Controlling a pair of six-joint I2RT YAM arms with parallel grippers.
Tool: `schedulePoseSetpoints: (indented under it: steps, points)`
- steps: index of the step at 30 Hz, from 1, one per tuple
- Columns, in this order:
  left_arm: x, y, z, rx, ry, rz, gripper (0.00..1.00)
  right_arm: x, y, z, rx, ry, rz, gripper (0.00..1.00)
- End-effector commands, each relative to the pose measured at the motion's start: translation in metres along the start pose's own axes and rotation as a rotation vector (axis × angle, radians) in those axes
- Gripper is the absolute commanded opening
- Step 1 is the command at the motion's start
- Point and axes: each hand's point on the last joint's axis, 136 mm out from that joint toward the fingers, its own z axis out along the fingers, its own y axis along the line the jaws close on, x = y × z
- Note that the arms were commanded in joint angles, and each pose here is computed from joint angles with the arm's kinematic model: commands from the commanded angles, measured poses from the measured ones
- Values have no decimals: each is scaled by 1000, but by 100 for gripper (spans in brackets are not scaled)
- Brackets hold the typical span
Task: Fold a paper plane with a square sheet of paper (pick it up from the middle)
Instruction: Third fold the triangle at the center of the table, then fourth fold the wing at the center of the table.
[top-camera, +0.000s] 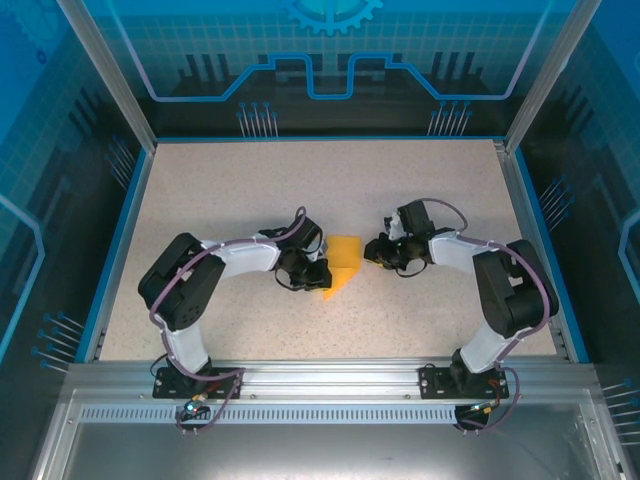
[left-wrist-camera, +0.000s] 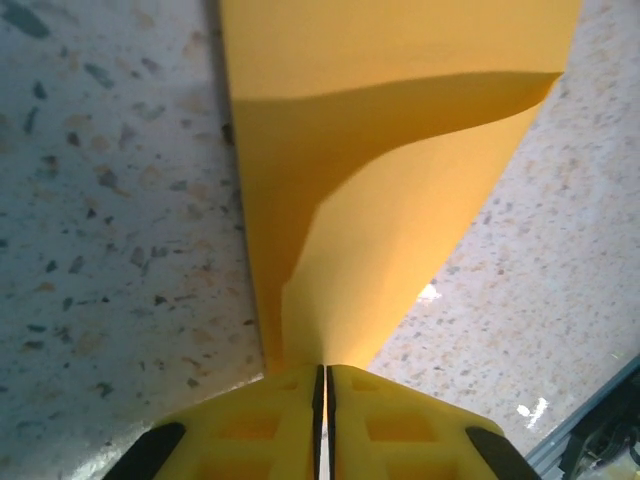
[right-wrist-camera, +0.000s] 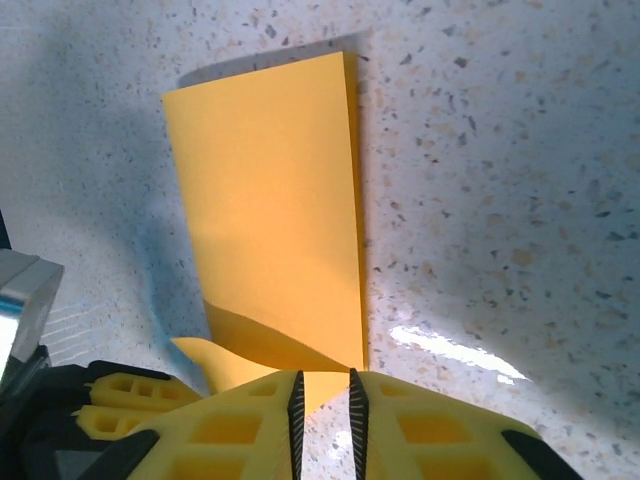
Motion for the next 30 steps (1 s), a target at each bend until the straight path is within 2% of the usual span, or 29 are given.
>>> schedulePoseSetpoints:
  steps: [1, 9, 22, 30]
  points:
    - [-14, -22, -28, 35, -63, 38, 14, 15, 4, 0, -4, 44, -15, 25]
    - [-25, -30, -30, 32, -91, 62, 14, 31, 9, 15, -32, 84, -17, 33]
    - [-38, -9, -10, -67, -84, 45, 10, 42, 15, 31, -45, 126, -21, 44]
    - [-37, 7, -1, -134, -64, 29, 10, 42, 10, 24, -7, 88, -8, 47]
